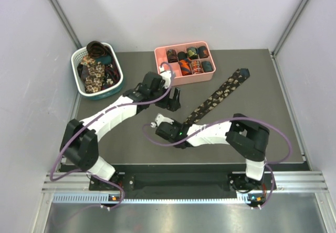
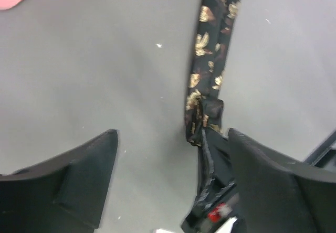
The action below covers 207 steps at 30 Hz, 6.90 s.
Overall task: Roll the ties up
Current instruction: Roll the tie
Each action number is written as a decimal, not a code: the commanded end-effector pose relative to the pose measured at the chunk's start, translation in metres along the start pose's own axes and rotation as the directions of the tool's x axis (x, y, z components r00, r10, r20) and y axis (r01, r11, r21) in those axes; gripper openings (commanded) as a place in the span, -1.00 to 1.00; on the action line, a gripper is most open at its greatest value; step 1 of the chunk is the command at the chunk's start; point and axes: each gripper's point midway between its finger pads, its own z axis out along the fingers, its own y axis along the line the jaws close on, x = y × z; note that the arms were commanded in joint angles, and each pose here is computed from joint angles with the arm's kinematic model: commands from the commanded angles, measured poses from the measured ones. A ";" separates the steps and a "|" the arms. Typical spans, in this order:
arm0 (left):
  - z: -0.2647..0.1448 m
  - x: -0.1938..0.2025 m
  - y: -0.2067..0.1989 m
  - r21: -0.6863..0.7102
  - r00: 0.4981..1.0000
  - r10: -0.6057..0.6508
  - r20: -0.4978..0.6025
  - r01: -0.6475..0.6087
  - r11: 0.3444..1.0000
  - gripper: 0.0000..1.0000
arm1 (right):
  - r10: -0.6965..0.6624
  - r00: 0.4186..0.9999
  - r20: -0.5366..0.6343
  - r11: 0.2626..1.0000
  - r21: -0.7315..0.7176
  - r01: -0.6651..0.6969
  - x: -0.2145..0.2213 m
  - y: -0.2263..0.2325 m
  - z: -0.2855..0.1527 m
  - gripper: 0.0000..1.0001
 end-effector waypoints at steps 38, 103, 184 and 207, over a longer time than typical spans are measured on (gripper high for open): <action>-0.033 0.041 0.060 0.077 0.876 -0.242 0.417 0.231 0.970 0.98 | 0.655 0.755 0.005 0.431 -0.823 -0.369 -0.038 -0.022 -0.027 -1.00; 0.089 0.108 -0.022 0.152 0.855 0.468 0.222 -0.504 0.850 0.02 | 0.771 0.543 -0.333 -0.016 -0.862 -0.507 -0.001 -0.048 0.029 -0.91; 0.105 0.144 -0.025 0.088 0.911 0.409 -0.050 -0.404 0.911 0.06 | 0.753 0.591 -0.289 0.121 -0.822 -0.556 0.003 -0.050 0.043 -0.74; 0.098 0.146 -0.015 0.138 0.931 0.360 -0.065 -0.348 0.927 -0.35 | 0.798 0.563 -0.212 0.184 -0.805 -0.564 0.000 -0.070 0.038 -0.28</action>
